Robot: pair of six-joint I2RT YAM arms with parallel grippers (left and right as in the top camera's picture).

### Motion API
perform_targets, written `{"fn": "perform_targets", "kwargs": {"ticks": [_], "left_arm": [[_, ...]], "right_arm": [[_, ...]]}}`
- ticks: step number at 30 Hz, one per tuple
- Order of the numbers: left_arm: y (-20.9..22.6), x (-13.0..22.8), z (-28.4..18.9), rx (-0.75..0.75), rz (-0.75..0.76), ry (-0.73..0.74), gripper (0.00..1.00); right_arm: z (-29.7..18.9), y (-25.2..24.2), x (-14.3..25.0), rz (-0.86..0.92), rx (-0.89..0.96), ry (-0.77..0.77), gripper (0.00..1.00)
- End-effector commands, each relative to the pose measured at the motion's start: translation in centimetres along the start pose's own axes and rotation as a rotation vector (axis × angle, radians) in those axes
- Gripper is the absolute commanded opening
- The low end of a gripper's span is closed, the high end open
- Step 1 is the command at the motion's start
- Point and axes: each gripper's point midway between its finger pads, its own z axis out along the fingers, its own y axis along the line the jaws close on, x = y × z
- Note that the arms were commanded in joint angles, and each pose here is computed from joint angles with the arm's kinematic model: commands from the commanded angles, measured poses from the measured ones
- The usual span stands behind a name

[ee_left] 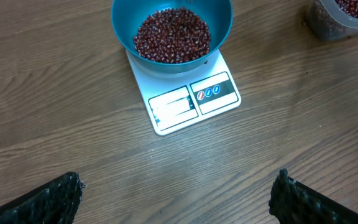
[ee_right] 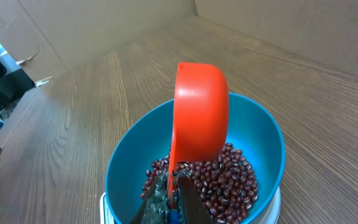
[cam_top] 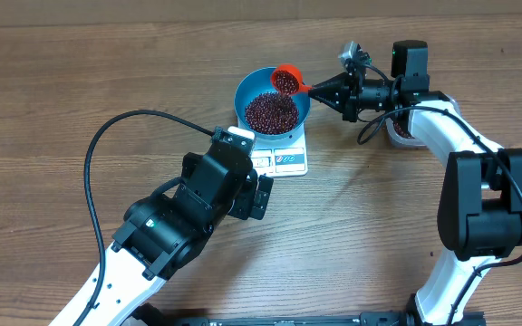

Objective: Scoop item into bowl and weigh 150g on scale
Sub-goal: 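Tip the red scoop over the blue bowl to pour beans in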

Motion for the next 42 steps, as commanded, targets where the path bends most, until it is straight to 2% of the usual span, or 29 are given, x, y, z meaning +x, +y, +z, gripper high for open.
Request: {"fn": "perform_targets", "kwargs": {"ticks": [1, 20, 42], "left_arm": [[-0.1, 0.05, 0.19, 0.003, 0.019, 0.004, 1.0], [-0.1, 0.05, 0.19, 0.003, 0.019, 0.004, 1.0], [-0.1, 0.05, 0.19, 0.003, 0.019, 0.004, 1.0]], "right_arm": [[0.11, 0.1, 0.15, -0.064, -0.007, 0.003, 0.04], [0.1, 0.2, 0.58, -0.121, -0.008, 0.016, 0.04], [0.11, 0.03, 0.21, -0.378, -0.003, 0.006, 0.04]]}}
